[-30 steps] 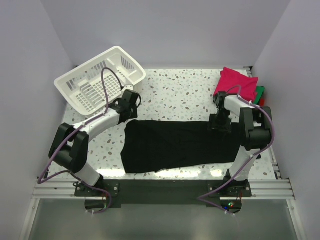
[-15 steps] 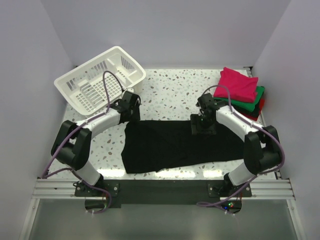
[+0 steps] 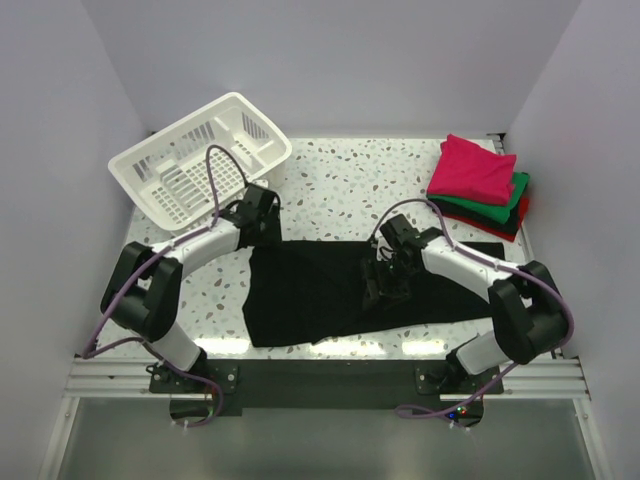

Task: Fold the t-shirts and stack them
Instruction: Fold the tshirt

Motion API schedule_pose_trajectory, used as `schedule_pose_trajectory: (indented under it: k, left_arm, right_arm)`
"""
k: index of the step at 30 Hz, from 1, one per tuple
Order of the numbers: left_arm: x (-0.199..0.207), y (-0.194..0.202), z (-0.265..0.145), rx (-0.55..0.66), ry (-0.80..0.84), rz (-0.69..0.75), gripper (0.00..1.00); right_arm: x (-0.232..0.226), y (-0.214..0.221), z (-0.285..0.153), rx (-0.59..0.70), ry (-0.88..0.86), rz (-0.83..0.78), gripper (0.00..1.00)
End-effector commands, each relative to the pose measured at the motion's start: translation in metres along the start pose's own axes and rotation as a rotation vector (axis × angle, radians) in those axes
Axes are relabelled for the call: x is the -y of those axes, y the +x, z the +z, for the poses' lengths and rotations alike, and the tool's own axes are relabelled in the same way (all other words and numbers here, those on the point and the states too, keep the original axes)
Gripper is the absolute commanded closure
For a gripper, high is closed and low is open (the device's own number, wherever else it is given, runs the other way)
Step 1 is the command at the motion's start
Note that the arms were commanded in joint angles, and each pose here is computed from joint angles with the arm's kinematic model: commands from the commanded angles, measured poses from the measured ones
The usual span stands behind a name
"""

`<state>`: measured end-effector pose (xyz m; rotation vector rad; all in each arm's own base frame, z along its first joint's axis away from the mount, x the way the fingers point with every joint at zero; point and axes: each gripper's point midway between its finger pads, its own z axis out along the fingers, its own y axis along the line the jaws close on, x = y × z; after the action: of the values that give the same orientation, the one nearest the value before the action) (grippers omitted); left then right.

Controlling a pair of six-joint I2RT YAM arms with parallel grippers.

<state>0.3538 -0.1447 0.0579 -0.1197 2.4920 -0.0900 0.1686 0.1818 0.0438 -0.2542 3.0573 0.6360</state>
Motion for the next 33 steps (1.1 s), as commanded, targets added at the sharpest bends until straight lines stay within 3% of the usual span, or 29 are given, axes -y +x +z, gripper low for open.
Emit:
schedule_pose_trajectory:
  k: [1,8,11,16,23,33]
  left_arm:
    - [-0.003,-0.004,-0.006,0.021,0.021,-0.023,0.39]
    - [-0.011,0.009,-0.006,0.001,0.013,-0.021,0.39]
    - [-0.016,0.012,-0.007,-0.001,0.008,-0.019,0.39]
    - [-0.023,0.018,-0.005,-0.005,-0.002,-0.029,0.39]
    - [-0.024,0.008,-0.017,0.044,0.006,-0.056,0.41]
    - [-0.011,0.001,-0.038,0.079,0.101,-0.056,0.41]
  right_arm:
    - [-0.022,-0.009,0.003,0.033,-0.080,-0.018,0.38]
    - [-0.021,0.001,0.024,-0.017,-0.043,-0.022,0.41]
    - [-0.023,0.001,0.029,-0.016,-0.045,-0.030,0.47]
    - [-0.030,-0.005,0.022,-0.001,-0.052,-0.015,0.74]
    - [-0.025,-0.001,0.000,0.007,0.020,0.007,0.98]
    - [-0.024,-0.015,-0.014,0.059,0.088,0.082,1.00]
